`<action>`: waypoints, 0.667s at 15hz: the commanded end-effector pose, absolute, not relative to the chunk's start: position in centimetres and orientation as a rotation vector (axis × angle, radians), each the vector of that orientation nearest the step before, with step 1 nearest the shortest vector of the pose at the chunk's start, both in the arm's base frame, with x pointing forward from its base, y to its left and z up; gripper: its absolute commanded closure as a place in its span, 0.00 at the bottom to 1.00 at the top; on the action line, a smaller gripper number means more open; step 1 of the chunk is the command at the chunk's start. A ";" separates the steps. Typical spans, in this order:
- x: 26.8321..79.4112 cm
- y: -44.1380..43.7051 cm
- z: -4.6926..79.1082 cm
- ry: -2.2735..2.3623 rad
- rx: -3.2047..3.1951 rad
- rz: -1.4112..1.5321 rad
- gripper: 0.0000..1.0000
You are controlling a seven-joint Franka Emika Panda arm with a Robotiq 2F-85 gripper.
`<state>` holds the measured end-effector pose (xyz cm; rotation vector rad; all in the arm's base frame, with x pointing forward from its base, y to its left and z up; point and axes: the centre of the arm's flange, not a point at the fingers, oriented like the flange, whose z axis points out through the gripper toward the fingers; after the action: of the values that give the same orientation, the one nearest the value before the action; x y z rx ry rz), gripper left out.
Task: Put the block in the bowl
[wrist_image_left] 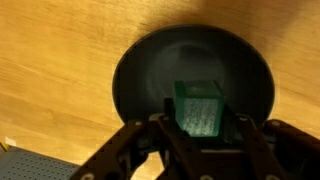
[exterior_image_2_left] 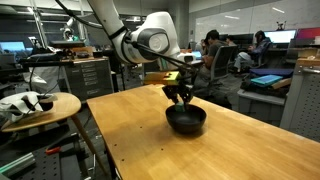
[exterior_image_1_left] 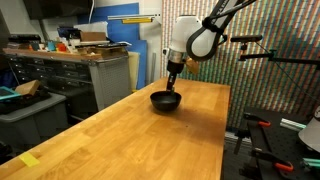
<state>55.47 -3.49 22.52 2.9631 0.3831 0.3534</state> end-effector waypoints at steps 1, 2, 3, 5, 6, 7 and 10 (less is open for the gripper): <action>59.0 -4.4 19.3 0.288 2.965 0.432 0.83; 59.5 -4.7 18.6 0.266 2.969 0.433 0.83; 59.8 -5.0 18.0 0.246 2.974 0.431 0.83; 60.3 -5.4 17.3 0.217 2.984 0.410 0.70; 60.6 -5.5 17.2 0.208 2.991 0.404 0.68; 60.7 -5.5 17.4 0.203 2.994 0.397 0.34; 61.0 -5.5 19.3 0.163 3.019 0.369 0.19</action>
<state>59.64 -5.37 17.26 2.9952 0.2152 0.3821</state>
